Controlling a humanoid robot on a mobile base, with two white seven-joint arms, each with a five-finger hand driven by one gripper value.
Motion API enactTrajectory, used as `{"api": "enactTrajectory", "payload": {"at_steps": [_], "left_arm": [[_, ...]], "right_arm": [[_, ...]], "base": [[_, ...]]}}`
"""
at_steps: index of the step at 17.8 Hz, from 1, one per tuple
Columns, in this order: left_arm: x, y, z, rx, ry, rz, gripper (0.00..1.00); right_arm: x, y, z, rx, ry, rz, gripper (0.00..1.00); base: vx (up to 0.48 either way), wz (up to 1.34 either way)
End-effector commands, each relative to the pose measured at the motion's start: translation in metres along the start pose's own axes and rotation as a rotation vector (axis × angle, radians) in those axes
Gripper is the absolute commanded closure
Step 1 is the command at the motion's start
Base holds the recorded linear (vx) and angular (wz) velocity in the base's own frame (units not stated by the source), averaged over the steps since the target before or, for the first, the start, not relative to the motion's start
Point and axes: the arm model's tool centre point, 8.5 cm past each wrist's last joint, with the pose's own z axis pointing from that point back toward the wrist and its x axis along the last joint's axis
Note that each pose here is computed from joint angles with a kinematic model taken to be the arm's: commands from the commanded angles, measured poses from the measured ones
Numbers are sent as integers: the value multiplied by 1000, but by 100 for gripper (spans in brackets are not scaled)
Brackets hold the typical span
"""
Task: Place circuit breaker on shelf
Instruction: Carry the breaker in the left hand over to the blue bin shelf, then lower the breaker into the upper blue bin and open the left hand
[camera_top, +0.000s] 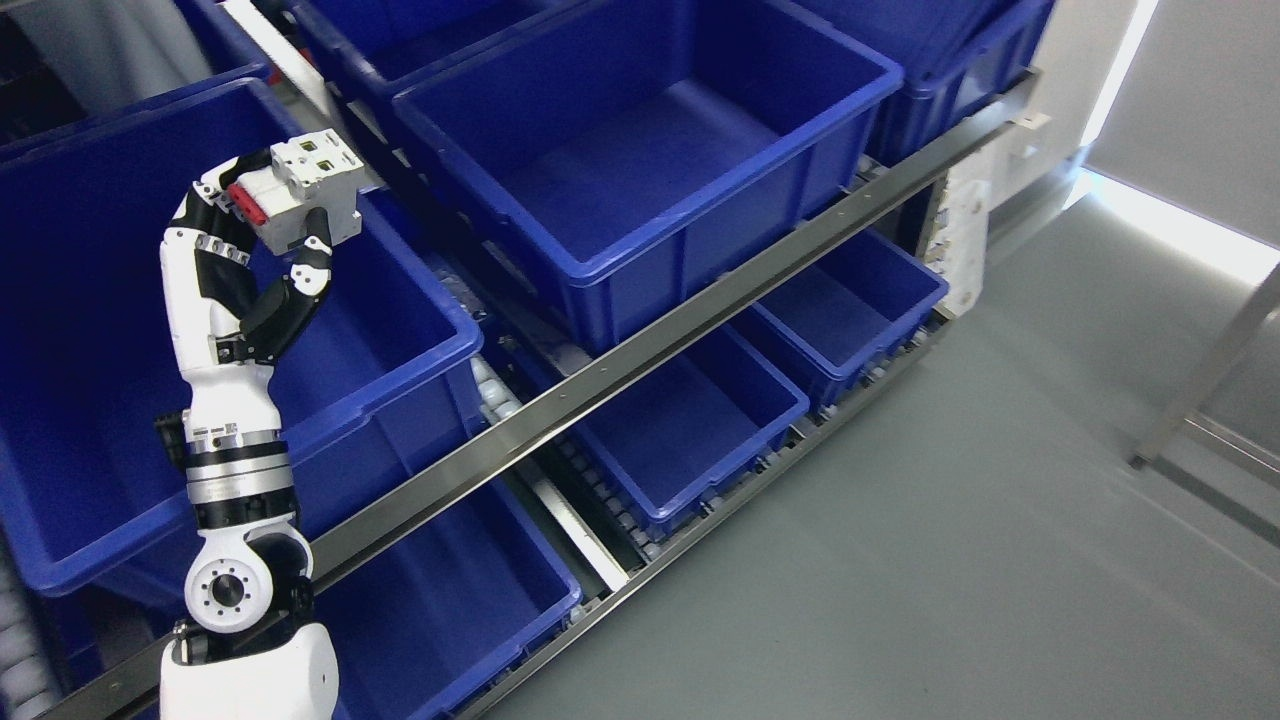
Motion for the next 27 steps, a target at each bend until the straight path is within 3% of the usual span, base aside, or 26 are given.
{"api": "enactTrajectory", "payload": {"at_steps": [1,7,10,13,19,27], "left_arm": [[5,13,-20,22,76,-30,86],[-13,46,-53,-5,187,-126,86],[-32,74,-75,-202,282,-247,85],[-51,108,-102,-411,442,-542,81],[-111,101,-121,-726,705,-815,80],[-139,53,-119,-841,772,-855,79]], "right_arm": [[-7,-12,0,-21,-6,1,0],[-7,-12,0,-21,-6,3,0],[-7,-12,0,-21,-6,1,0],[-7,-12,0,-21,-6,3,0],[-7,-12,0,-21,-6,1,0],[-7,-12,0,-21,-6,1,0]], "base": [[52,595],[43,420],[8,72],[-8,-70],[-6,-44],[0,0]]}}
